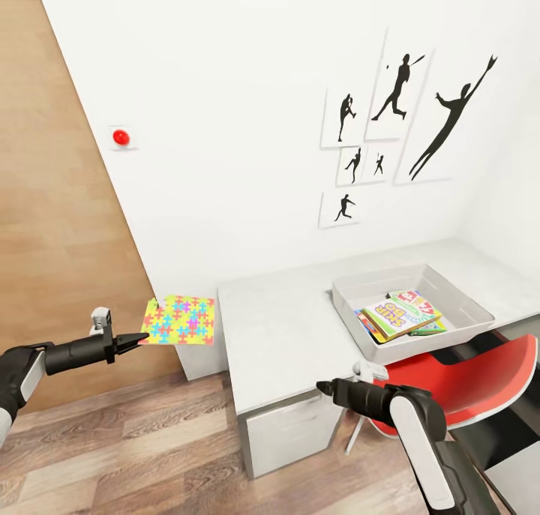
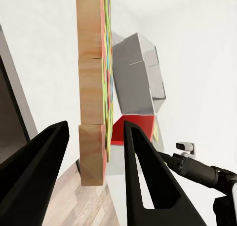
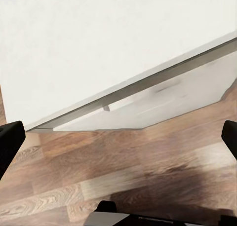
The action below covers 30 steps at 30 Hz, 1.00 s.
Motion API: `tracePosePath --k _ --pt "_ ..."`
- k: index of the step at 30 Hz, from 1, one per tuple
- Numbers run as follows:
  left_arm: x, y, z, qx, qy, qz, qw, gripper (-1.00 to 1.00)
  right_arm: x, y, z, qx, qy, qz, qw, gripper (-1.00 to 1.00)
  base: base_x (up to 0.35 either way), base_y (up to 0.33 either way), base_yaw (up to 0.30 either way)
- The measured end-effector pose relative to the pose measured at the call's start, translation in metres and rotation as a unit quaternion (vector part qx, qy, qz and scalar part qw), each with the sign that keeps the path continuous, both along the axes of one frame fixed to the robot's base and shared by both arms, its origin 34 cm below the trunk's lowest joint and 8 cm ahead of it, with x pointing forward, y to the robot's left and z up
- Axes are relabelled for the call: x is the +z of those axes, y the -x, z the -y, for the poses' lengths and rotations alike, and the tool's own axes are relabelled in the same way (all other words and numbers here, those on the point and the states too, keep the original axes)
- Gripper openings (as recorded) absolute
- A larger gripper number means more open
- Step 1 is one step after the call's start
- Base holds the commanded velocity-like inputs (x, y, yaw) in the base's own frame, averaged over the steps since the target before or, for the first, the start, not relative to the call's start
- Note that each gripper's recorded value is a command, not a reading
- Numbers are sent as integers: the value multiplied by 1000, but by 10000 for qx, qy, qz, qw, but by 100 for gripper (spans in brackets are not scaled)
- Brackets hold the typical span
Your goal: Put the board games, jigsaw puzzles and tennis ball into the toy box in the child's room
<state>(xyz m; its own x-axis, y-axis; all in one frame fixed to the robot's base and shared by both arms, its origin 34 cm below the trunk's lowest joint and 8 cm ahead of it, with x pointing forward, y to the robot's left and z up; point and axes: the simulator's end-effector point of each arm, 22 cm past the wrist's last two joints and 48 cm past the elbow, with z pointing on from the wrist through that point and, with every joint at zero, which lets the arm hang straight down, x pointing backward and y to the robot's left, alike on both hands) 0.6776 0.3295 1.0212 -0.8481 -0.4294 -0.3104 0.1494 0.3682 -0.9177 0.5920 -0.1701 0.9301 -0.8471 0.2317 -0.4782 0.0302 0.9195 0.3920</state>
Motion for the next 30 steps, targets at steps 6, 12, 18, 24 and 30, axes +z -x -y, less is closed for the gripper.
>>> tracePosePath --k 6,12,18,24,30 --pt "0 0 0 3 -1 1 10000 -100 0 2 -10 122 3 -1 9999 100 0 0 0" --pt "1 0 0 3 0 7 10000 -100 0 4 -16 212 14 12 9998 100 0 0 5" --pt "5 0 0 4 3 47 10000 -100 4 4 -23 293 23 68 9995 100 0 0 52" --pt "11 0 -1 5 8 100 9999 -100 9 5 -27 348 30 118 9993 100 0 0 66" --pt "17 1 0 -1 10 148 9999 -100 13 5 -27 363 33 159 9992 100 0 0 68"
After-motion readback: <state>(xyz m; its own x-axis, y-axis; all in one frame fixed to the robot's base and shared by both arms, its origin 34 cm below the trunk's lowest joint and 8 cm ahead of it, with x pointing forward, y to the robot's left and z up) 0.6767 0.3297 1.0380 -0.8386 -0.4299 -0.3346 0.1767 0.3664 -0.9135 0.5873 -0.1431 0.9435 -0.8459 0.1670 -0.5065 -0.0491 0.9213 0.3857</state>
